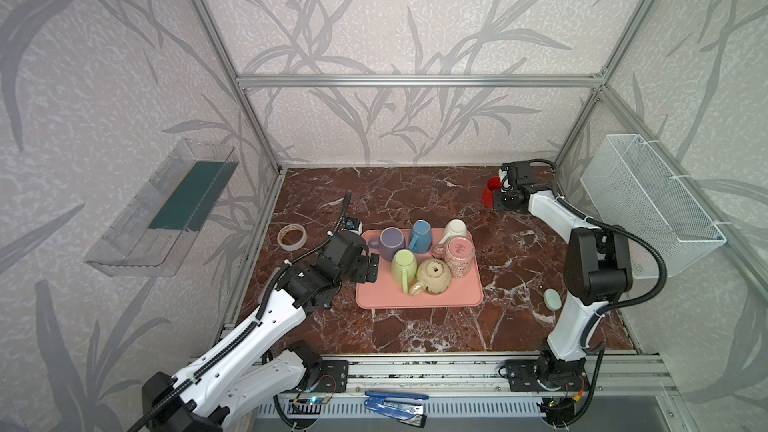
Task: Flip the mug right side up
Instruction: 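Carry the red mug upright with the right gripper onto the table beyond the tray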
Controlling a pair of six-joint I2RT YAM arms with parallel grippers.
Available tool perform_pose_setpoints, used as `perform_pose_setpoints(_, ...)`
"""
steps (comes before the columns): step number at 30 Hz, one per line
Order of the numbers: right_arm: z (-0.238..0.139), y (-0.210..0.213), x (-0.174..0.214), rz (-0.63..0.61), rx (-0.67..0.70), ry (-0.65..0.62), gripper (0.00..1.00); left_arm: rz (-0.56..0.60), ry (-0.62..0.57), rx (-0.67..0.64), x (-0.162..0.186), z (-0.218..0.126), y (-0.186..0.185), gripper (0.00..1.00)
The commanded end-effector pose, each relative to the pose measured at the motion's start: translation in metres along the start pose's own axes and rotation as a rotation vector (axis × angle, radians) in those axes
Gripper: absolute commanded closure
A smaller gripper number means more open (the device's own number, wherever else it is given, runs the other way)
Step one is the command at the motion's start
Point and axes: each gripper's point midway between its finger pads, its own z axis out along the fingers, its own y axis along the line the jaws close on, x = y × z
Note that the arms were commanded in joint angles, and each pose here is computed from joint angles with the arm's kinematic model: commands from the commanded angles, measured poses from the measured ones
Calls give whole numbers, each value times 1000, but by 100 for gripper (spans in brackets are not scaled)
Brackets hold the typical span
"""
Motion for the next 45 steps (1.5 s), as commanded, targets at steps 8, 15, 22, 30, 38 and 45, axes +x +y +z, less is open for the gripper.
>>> perform_pose_setpoints(8, 7, -19, -24, -40, 105, -42, 100, -19, 28, 11, -1, 3, 4, 1)
perform_pose_setpoints(15, 17, -19, -14, -46, 106, -12, 100, -35, 38, 17, 0, 5, 5, 1)
perform_pose_setpoints(22, 17, -22, -5, -46, 119, 2, 91, -33, 52, 31, 1, 5, 3, 0)
perform_pose_setpoints(30, 18, -22, 8, -45, 119, 25, 77, -40, 69, 49, 4, 5, 0, 1)
perform_pose_setpoints(38, 0, -22, 6, -10, 109, 3, 58, -35, 92, 77, 3, 4, -7, 8)
perform_pose_setpoints(45, -50, -9, -6, 97, 3, -89, 53, -40, 119, 105, 0, -5, -13, 13)
